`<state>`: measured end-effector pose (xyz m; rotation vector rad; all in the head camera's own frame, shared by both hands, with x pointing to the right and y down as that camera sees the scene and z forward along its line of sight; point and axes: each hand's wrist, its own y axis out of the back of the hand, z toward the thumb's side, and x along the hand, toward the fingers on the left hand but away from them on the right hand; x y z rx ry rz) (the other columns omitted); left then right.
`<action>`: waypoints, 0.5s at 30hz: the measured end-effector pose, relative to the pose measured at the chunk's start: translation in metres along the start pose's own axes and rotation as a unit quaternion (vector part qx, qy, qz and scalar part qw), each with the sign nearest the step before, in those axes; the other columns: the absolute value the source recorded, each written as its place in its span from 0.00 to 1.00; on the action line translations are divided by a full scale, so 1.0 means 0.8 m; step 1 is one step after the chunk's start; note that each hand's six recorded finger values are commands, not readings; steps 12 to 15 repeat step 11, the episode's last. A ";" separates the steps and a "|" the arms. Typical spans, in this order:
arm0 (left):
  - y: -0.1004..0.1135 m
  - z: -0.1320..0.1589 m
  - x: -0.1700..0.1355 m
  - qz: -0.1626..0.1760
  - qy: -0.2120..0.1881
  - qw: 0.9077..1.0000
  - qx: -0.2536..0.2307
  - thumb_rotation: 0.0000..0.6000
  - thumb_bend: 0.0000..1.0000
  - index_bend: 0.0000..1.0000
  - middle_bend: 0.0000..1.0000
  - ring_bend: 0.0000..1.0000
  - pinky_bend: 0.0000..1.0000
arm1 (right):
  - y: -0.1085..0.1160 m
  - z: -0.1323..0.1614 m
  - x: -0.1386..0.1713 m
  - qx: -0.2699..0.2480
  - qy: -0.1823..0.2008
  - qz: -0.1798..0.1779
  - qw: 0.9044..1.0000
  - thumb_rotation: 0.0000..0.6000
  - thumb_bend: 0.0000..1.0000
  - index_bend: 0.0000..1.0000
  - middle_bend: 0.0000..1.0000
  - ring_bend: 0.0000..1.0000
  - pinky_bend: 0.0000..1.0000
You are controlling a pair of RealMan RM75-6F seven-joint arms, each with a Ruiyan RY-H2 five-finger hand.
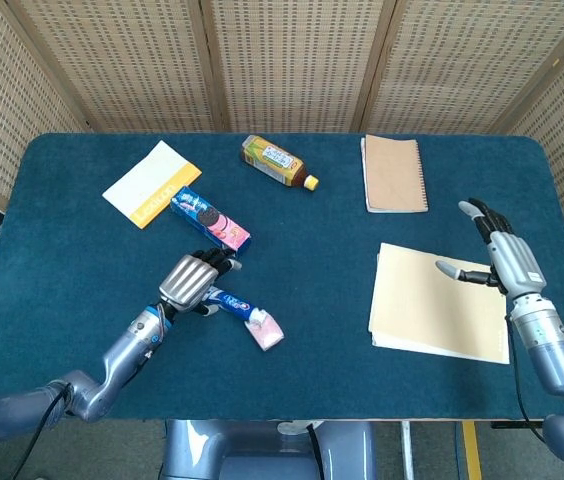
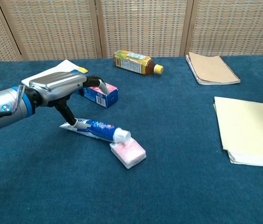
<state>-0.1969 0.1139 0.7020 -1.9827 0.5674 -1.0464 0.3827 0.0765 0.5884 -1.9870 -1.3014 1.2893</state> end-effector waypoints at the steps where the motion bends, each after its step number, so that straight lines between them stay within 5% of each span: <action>1: 0.006 -0.002 -0.004 0.008 0.004 1.000 -0.010 1.00 0.00 0.00 0.00 0.00 0.00 | 0.000 -0.001 0.003 0.003 0.001 -0.002 1.000 0.22 0.00 0.00 0.00 0.00 0.00; 7: 0.051 -0.025 -0.039 0.064 0.042 0.995 -0.058 1.00 0.00 0.00 0.00 0.00 0.00 | 0.001 -0.010 0.025 0.028 0.008 -0.013 0.999 0.57 0.00 0.00 0.00 0.00 0.00; 11: 0.086 -0.065 -0.102 0.118 0.104 0.984 -0.081 1.00 0.00 0.00 0.00 0.00 0.00 | 0.007 -0.021 0.048 0.064 0.014 -0.035 0.997 0.86 0.00 0.00 0.00 0.00 0.00; 15: 0.086 -0.065 -0.102 0.118 0.104 0.984 -0.081 1.00 0.00 0.00 0.00 0.00 0.00 | 0.007 -0.021 0.048 0.064 0.014 -0.035 0.997 0.86 0.00 0.00 0.00 0.00 0.00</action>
